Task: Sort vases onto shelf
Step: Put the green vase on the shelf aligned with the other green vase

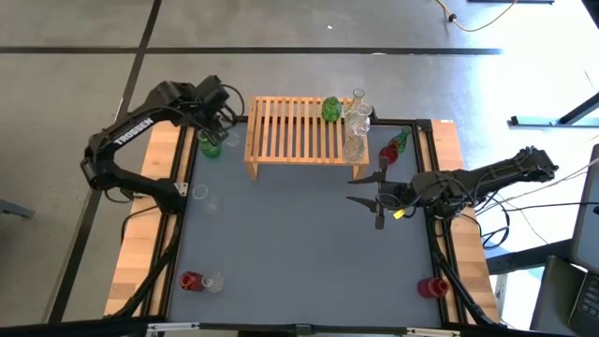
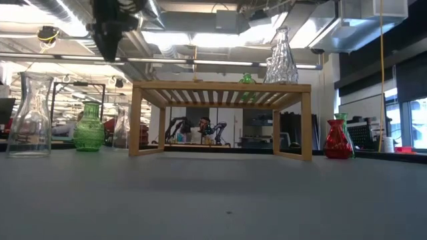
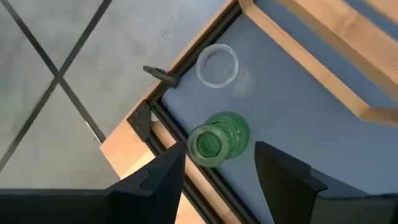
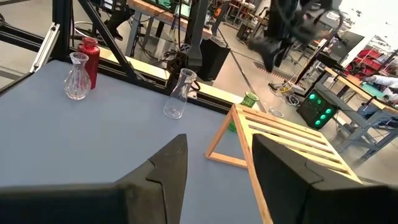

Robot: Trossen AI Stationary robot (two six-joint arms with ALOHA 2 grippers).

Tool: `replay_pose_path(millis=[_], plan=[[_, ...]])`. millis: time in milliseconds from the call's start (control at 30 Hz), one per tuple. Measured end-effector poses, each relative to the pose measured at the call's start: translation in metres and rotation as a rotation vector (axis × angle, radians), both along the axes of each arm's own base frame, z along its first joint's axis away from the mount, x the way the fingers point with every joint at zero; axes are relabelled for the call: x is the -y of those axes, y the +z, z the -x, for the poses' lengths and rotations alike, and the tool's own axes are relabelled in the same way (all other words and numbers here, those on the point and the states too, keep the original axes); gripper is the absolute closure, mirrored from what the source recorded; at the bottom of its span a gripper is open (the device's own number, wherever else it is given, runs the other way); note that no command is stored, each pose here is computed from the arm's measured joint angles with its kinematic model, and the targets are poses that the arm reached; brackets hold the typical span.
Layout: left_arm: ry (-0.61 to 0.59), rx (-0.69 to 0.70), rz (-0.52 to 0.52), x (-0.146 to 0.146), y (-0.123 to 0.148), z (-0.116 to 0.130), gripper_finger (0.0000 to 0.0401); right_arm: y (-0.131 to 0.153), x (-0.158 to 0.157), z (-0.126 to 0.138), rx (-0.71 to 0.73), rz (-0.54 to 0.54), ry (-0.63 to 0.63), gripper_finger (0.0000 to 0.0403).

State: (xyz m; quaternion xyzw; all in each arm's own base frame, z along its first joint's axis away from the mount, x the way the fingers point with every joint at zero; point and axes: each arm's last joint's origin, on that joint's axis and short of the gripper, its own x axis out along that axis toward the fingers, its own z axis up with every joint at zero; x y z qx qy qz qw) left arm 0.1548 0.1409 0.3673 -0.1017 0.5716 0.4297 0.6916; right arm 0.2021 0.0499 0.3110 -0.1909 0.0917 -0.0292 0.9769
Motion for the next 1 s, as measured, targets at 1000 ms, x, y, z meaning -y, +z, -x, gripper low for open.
replay_pose_path(millis=[1000], plan=[[0.124, 0.051, 0.047, -0.031, -0.038, -0.004, 0.0073, 0.003, 0.000, 0.000, 0.019, 0.126, 0.019, 0.0233]])
